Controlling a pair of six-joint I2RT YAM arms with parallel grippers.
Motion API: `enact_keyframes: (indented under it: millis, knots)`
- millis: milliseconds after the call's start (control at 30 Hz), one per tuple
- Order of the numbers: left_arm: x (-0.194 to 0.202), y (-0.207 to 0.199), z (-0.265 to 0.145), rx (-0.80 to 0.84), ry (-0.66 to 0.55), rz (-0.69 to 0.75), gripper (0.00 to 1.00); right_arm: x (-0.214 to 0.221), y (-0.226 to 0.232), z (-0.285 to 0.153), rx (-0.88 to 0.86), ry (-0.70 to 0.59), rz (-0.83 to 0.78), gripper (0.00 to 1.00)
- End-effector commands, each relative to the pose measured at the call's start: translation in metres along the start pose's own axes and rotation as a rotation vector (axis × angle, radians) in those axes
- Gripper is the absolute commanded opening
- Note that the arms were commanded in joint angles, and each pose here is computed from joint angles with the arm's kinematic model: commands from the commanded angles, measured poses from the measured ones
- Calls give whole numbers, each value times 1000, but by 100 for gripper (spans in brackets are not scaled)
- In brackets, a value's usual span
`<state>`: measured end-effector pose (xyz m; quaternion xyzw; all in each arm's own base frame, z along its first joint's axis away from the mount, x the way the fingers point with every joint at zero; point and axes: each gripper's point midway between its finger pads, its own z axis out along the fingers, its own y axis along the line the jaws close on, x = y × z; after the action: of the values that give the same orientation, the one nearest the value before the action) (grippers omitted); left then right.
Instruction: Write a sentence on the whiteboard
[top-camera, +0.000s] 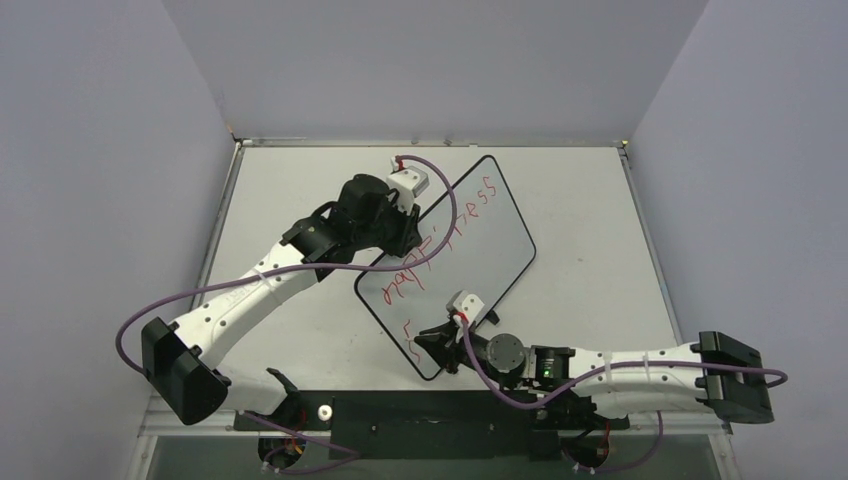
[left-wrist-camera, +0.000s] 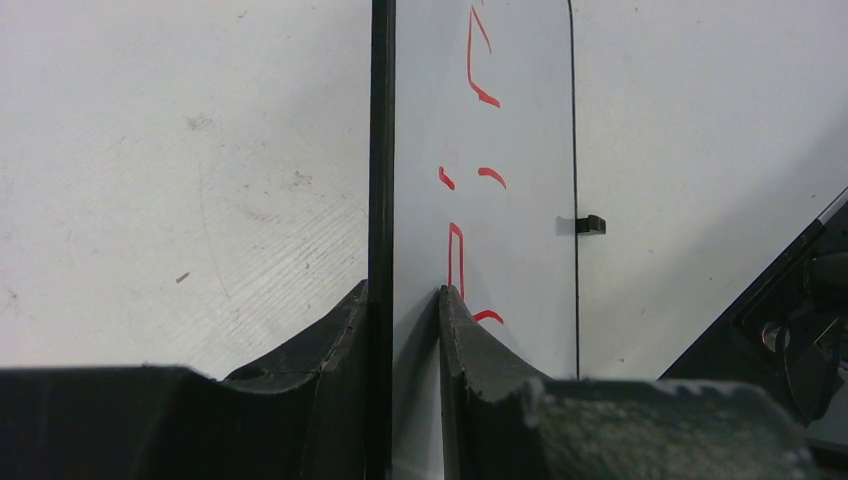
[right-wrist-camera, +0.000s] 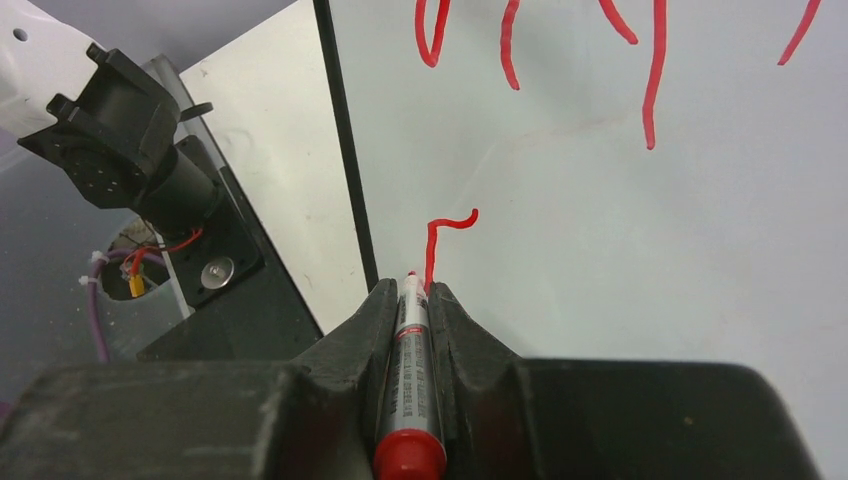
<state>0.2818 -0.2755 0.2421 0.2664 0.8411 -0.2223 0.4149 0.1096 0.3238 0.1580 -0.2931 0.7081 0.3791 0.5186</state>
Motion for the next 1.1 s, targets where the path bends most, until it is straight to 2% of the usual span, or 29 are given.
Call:
enact_keyframes:
  millis: [0,167,600,833,1067]
  knots:
    - [-18,28,-14,-117,-77,80,0,-26,5,11,6,-84,29,0]
    - [-16,28,-14,-118,-76,81,0,-20,1,18,38,-63,23,0]
    - [-16,29,-14,-118,-76,80,0,-25,-52,1,248,-72,25,0]
    - [-17,29,-14,-118,-77,76,0,-38,-26,-12,128,-97,59,0]
    - [-18,30,-15,-116,-81,74,0,-37,-30,-14,151,-103,64,0]
